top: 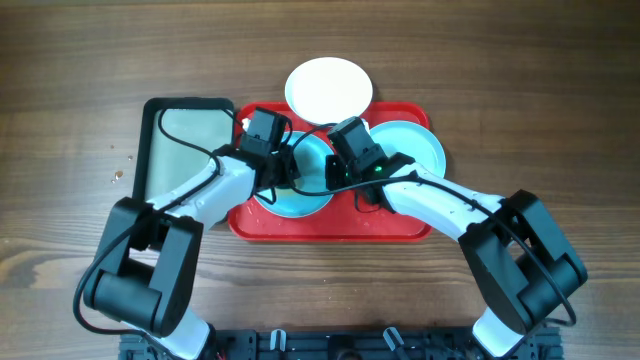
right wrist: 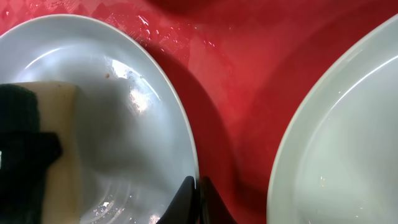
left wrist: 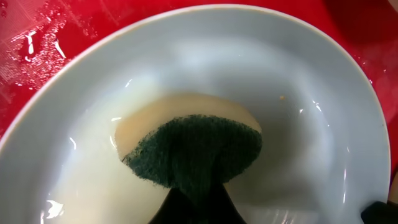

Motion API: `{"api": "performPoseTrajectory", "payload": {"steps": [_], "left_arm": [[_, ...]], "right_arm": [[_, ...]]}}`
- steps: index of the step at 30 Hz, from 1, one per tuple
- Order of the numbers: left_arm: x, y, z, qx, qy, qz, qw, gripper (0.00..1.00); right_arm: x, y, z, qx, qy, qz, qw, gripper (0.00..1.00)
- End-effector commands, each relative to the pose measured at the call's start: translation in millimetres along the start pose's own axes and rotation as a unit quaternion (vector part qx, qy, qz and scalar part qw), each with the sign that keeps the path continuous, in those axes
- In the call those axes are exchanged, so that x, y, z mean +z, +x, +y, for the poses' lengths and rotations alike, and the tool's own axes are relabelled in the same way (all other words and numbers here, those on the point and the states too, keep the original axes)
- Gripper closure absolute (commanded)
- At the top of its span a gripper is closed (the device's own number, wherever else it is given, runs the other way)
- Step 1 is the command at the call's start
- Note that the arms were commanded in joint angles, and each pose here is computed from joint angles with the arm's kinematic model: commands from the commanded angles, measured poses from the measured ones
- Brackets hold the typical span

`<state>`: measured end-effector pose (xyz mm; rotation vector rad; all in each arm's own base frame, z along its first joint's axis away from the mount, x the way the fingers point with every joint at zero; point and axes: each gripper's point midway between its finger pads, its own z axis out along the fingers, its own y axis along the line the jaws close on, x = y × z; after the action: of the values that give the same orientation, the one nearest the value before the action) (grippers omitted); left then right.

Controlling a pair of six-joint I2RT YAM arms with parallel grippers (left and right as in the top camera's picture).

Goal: Clean dirty plates on tray and stack at the side
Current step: 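Scrub the blue plate surface with the sponge in the left gripper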

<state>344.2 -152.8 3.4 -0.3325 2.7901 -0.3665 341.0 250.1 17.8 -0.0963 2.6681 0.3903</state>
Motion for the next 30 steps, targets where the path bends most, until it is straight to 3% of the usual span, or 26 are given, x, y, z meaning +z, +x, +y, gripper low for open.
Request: {"api": "performPoseTrajectory", "payload": {"steps": [1, 17, 30], "left_arm": [[23, 51, 0, 0.006, 0.0, 0.08, 0.997, 0.96], [24, 68, -21, 0.014, 0.014, 0.092, 0.996, 0.96], [20, 75, -44, 0.019, 0.075, 0.116, 0.99, 0.96]], "right_arm": [[7, 11, 12, -0.009, -0.029, 0.023, 0.999, 0.96], [7, 11, 12, -0.01, -0.03, 0.022, 0.999, 0.96], [7, 11, 12, -0.01, -0.03, 0.022, 0.999, 0.96]]}}
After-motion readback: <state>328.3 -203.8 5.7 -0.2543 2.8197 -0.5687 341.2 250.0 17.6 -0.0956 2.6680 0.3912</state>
